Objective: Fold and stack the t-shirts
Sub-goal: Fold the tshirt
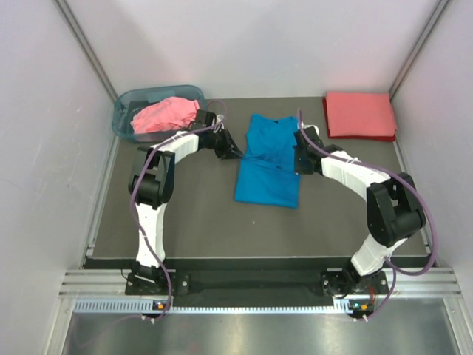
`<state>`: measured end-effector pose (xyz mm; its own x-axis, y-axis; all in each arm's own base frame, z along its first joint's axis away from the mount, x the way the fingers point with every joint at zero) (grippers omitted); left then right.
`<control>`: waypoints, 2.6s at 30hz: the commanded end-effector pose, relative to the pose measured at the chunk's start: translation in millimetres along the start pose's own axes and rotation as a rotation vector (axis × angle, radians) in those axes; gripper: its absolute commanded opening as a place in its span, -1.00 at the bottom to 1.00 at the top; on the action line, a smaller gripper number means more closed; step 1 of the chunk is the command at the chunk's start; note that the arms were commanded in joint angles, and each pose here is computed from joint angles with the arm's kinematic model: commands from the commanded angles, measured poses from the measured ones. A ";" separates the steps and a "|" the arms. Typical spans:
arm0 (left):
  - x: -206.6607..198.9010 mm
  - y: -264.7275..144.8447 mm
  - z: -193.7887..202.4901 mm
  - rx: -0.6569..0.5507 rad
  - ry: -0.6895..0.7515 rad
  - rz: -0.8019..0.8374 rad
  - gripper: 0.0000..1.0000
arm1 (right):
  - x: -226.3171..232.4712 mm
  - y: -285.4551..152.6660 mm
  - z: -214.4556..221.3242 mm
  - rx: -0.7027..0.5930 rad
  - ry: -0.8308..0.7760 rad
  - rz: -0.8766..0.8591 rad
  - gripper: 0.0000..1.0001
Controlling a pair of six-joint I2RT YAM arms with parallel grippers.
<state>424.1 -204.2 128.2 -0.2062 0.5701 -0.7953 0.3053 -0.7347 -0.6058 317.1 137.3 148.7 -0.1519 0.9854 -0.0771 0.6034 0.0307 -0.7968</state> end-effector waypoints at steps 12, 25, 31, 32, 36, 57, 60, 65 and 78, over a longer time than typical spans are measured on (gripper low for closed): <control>-32.7 -56.9 -21.2 -0.138 0.158 0.034 -0.36 | -19.4 -22.7 -36.8 -0.108 0.107 -0.035 -0.37; -7.2 -9.5 31.4 0.014 0.190 -0.056 -0.67 | 2.3 -3.1 -16.5 -0.066 0.100 -0.190 -0.81; -0.3 6.9 23.5 0.029 0.172 -0.064 -0.67 | 6.0 5.4 6.3 -0.004 0.102 -0.239 -0.72; 1.1 6.4 24.1 0.029 0.165 -0.078 -0.68 | 7.4 5.3 9.0 -0.006 0.102 -0.260 -0.72; -9.0 -13.3 32.8 0.009 0.184 -0.088 -0.68 | 6.8 2.0 37.8 0.055 0.086 -0.293 -0.68; 54.5 -32.8 134.5 0.116 0.133 -0.153 -0.68 | 14.1 -14.8 105.1 0.113 0.109 -0.417 -0.69; 57.4 -41.8 137.7 0.096 0.126 -0.217 -0.68 | 8.5 -19.2 112.1 0.107 0.118 -0.373 -0.70; 33.6 -60.8 136.7 0.043 0.157 -0.169 -0.51 | 3.8 -40.5 107.8 0.072 0.126 -0.363 -0.65; 58.5 -44.6 130.4 0.110 0.098 -0.190 -0.33 | 11.9 -35.5 112.1 0.084 0.234 -0.407 -0.24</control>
<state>277.2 -185.1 111.9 -0.1711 0.7370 -0.6539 0.1822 -0.6285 -0.7561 203.8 122.3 112.8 -0.1899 0.9197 0.3435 0.4632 0.3924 -0.7946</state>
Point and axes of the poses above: each gripper's point midway between its finger pads, its own y axis out along the fingers, its own x axis along the line the jaws close on, z = x × y, the point moved 9 cm from there along -y, back along the fingers, and after that the axes turned 10 degrees about -y, right-handed, at the moved point
